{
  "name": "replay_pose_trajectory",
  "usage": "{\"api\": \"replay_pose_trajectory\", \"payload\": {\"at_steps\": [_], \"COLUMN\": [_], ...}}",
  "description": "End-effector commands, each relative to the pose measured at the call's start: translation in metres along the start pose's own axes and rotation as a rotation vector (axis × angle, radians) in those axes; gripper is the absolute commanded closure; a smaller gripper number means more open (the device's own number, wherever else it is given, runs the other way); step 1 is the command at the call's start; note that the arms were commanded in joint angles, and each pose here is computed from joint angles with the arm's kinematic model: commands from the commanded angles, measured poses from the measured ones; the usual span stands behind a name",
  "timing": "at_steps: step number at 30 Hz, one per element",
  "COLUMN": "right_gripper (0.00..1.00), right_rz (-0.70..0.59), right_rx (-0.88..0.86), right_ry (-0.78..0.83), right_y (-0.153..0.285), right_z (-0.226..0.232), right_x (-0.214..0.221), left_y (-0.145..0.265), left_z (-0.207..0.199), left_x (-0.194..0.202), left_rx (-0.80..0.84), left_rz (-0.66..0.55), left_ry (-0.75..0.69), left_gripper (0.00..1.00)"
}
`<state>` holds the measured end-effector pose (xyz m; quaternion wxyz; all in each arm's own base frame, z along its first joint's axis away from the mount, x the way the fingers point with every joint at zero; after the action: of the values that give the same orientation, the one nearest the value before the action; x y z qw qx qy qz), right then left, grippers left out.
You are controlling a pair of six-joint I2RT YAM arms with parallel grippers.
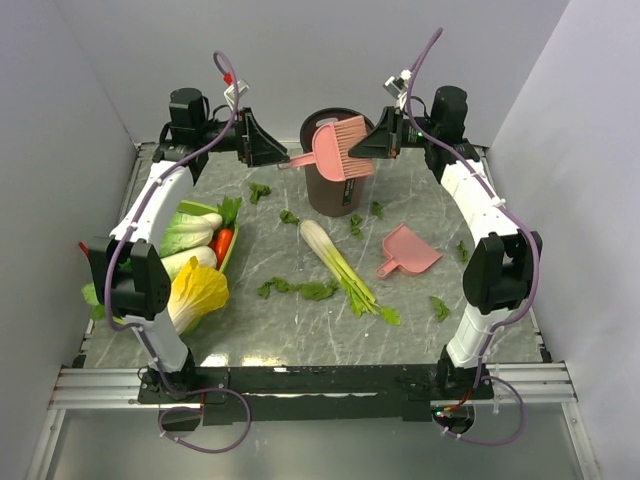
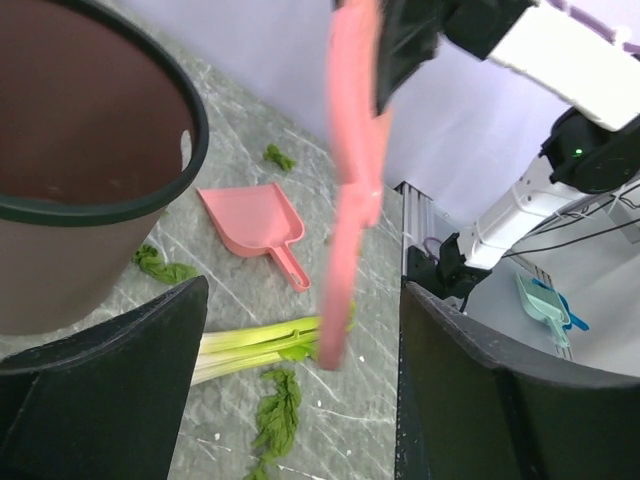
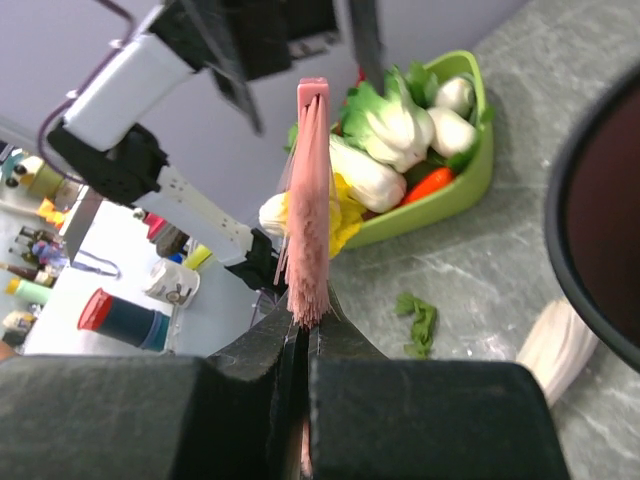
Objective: Sweep away the paper scraps from the table
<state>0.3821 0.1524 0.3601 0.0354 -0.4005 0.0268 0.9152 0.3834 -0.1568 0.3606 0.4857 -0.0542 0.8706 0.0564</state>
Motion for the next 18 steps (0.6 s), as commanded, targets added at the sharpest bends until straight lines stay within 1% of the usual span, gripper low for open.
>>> {"api": "replay_pose_trajectory", "payload": {"at_steps": [1,4,5,7,8,10,11,13,14,15,16,17,18], "right_gripper": [1.0,1.0,1.0,1.0,1.0,1.0,1.0,0.98,0.85,0.77,0.71,0.57,0.51], "right_rz": [0.014,0.016,0.014,0.012,0.009,0.006,0.004,-0.001,0.0,-0.008,-0.01,-0.002,-0.005], "right_rx": [-0.08,-0.08,-0.076,-0.071,-0.062,-0.049,-0.046,-0.036,-0.027,-0.004,0.015,0.046,0.075], "right_ry": [0.115,0.112,0.106,0.097,0.092,0.075,0.085,0.084,0.091,0.096,0.104,0.131,0.159], "right_y": [-0.006,-0.009,-0.01,-0.011,-0.012,-0.012,-0.013,-0.014,-0.014,-0.013,-0.013,-0.011,-0.009], "right_z": [0.032,0.032,0.03,0.026,0.021,0.017,0.016,0.011,0.009,0.007,0.006,0.006,0.006], "right_x": [-0.021,-0.02,-0.019,-0.018,-0.016,-0.015,-0.016,-0.016,-0.017,-0.018,-0.018,-0.018,-0.02], "left_y": [-0.006,-0.009,-0.01,-0.011,-0.011,-0.011,-0.011,-0.011,-0.011,-0.011,-0.01,-0.01,-0.008], "left_z": [-0.005,-0.005,-0.005,-0.006,-0.008,-0.008,-0.009,-0.009,-0.009,-0.01,-0.009,-0.011,-0.012], "left_x": [-0.002,0.001,0.002,0.002,0.001,0.002,0.001,0.001,0.002,0.002,0.002,0.0,0.003], "left_rx": [0.011,0.028,0.033,0.053,0.06,0.077,0.081,0.087,0.084,0.08,0.071,0.067,0.057], "left_rz": [0.017,0.02,0.023,0.031,0.033,0.041,0.043,0.049,0.052,0.054,0.053,0.053,0.069], "left_ry": [-0.05,-0.043,-0.035,-0.029,-0.03,-0.026,-0.027,-0.029,-0.027,-0.028,-0.054,-0.073,-0.044], "left_gripper": [0.19,0.28,0.38,0.48,0.58,0.69,0.8,0.9,0.96,0.99,0.99,0.99,0.99]}}
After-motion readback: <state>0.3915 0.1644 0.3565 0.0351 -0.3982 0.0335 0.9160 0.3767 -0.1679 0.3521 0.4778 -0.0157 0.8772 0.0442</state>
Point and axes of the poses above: each gripper's point midway between its finger pads, its own y axis back along the fingers, its own z axis along the line the jaws close on, x = y × z, the point moved 8 cm from there along y, back along the fingers
